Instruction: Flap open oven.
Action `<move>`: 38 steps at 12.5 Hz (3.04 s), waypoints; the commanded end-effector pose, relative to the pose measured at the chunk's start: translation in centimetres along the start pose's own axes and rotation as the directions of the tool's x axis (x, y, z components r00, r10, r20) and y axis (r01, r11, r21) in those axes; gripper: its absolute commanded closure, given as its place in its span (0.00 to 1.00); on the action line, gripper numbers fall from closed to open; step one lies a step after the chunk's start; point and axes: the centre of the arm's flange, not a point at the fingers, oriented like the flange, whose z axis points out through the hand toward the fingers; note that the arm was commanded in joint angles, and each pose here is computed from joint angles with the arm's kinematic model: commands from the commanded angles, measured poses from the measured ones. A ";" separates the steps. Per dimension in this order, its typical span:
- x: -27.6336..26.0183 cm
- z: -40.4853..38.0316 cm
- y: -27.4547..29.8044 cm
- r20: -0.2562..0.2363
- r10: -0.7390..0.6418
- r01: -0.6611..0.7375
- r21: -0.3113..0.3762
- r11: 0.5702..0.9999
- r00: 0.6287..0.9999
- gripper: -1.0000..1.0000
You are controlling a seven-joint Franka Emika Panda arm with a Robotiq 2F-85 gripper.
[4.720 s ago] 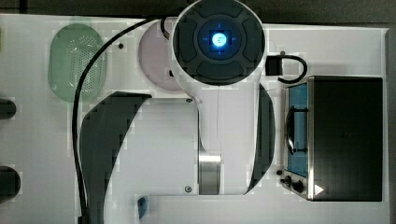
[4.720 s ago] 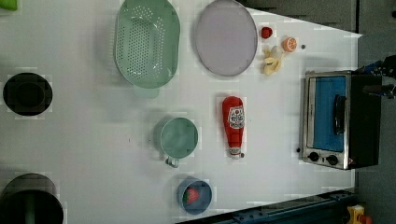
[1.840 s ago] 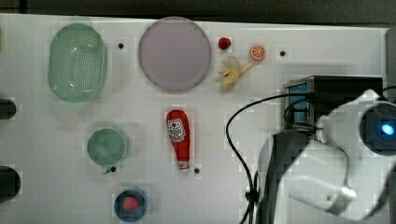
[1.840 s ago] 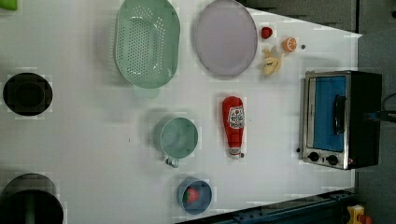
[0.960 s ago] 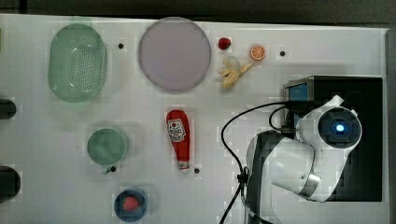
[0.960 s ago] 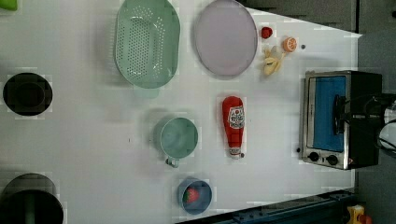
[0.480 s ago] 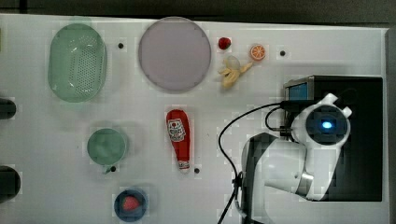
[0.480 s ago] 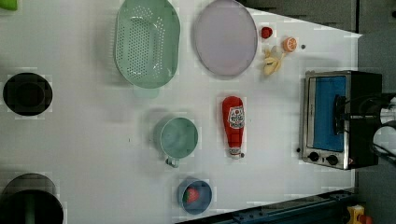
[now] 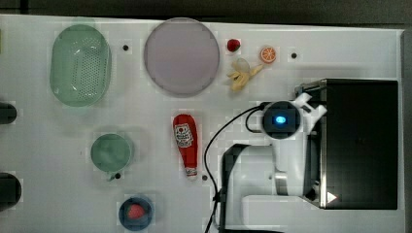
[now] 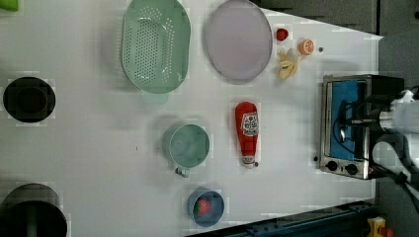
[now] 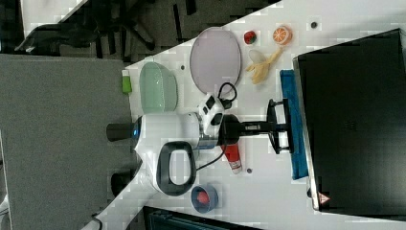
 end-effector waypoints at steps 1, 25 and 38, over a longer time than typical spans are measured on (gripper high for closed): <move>0.5 0.6 -7.6 0.002 0.003 -0.002 -0.086 0.996 1.000 0.82; 4.1 -19.8 -6.1 0.172 0.709 -0.719 0.321 0.616 0.684 0.82; -0.9 -34.2 0.2 0.253 0.693 -0.737 0.268 0.620 0.675 0.82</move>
